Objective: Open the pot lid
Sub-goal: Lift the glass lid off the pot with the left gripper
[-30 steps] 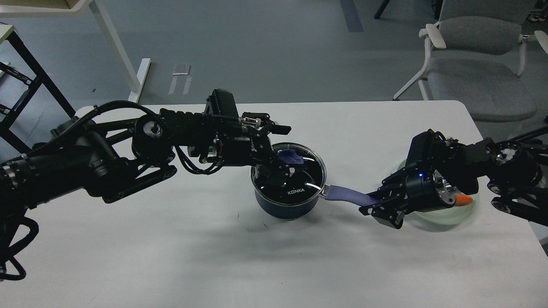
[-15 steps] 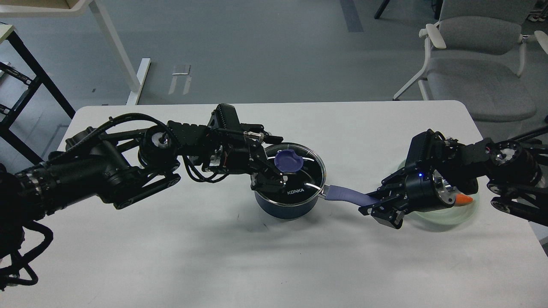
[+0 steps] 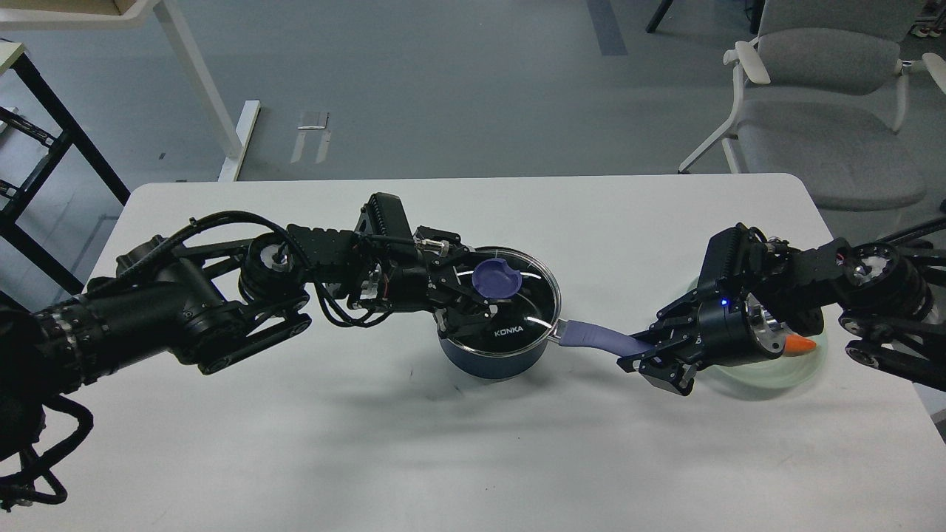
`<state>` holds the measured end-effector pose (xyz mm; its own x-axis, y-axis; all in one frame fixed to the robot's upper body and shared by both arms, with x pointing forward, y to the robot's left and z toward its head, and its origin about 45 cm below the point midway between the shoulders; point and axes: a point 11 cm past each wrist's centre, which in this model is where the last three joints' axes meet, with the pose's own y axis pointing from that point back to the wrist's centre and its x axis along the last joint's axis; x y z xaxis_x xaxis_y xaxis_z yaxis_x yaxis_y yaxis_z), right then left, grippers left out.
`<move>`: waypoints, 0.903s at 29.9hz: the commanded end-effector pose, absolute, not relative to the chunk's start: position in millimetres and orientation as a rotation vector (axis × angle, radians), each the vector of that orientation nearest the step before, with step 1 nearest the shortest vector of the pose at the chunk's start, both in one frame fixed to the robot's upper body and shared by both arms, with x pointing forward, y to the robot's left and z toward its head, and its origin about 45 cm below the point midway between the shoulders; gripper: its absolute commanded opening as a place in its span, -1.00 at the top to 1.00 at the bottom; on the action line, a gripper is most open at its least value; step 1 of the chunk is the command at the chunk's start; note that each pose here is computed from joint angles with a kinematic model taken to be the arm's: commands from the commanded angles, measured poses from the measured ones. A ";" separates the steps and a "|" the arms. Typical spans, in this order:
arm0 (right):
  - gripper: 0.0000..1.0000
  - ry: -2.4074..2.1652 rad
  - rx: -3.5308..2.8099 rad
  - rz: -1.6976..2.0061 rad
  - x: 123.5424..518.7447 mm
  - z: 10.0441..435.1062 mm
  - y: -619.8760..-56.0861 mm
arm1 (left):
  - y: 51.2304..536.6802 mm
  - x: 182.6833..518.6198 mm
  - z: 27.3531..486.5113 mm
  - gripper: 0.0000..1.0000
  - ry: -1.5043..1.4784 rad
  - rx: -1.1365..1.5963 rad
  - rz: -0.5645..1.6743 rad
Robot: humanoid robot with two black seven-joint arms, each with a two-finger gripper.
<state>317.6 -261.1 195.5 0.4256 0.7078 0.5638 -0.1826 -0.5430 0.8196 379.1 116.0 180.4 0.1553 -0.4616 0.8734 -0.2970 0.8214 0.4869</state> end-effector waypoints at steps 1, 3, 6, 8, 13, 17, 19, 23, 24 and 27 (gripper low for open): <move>0.39 0.454 1.785 1.249 317.3 195.1 -261.3 | 115.5 380.1 182.1 0.20 -1.447 0.651 -0.129; 0.39 0.453 1.785 1.250 317.5 195.5 -261.1 | 113.1 379.6 184.7 0.20 -1.454 0.642 -0.130; 0.39 0.452 1.787 1.250 317.5 195.5 -261.0 | 115.4 380.9 190.3 0.20 -1.462 0.638 -0.122; 0.39 0.451 1.786 1.249 317.6 195.7 -261.6 | 118.2 381.2 200.2 0.20 -1.465 0.624 -0.106; 0.39 0.446 1.784 1.247 318.1 196.7 -263.3 | 158.6 389.3 227.9 0.18 -1.491 0.653 -0.036; 0.39 0.442 1.785 1.246 318.5 197.2 -263.6 | 213.9 394.4 241.8 0.16 -1.539 0.724 0.036; 0.39 0.442 1.785 1.246 318.5 197.2 -263.6 | 245.5 394.2 243.0 0.16 -1.531 0.789 0.058; 0.38 0.442 1.785 1.246 318.5 197.2 -263.6 | 310.1 370.8 215.3 0.16 -1.468 0.903 0.071; 0.38 0.442 1.785 1.246 318.5 197.2 -263.6 | 320.4 365.1 209.7 0.15 -1.464 0.916 0.073; 0.38 0.443 1.785 1.247 318.4 197.1 -263.0 | 349.7 345.6 188.5 0.15 -1.422 0.964 0.074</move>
